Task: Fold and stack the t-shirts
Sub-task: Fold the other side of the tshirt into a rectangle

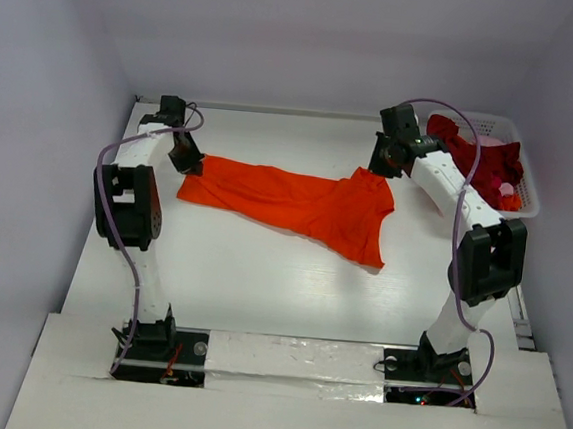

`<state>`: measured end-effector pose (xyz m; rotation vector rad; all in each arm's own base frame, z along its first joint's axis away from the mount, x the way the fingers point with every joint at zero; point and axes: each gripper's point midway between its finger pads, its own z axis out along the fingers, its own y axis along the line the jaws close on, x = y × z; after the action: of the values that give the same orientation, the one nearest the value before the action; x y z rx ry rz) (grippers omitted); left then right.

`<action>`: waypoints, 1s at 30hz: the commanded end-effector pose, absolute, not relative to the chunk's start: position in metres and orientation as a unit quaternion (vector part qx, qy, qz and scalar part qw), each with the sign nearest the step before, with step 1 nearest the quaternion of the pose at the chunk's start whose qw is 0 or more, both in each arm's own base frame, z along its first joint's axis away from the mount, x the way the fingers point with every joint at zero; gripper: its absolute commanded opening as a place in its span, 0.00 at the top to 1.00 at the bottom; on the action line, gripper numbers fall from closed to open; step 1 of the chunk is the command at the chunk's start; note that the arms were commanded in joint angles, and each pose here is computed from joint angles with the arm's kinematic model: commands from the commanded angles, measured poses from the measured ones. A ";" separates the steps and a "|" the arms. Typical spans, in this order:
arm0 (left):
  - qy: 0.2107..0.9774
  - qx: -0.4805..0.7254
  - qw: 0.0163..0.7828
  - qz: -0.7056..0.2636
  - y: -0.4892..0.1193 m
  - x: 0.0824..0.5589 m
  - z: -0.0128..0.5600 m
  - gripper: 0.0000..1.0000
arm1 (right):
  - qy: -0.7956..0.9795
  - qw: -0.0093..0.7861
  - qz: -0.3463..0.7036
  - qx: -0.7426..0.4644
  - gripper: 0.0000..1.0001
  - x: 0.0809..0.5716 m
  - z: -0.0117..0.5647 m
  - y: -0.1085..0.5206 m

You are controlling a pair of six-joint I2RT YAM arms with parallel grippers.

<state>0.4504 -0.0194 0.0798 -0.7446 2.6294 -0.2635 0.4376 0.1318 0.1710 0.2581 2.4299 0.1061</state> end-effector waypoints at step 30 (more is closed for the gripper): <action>0.950 -0.239 0.179 -0.090 -0.041 0.460 0.045 1.00 | 0.954 0.252 0.142 0.077 1.00 0.413 0.118 0.195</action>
<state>0.4548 -0.0383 0.0365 -0.6966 2.7055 -0.2532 0.4087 0.1658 0.1135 0.2381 2.5917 0.2482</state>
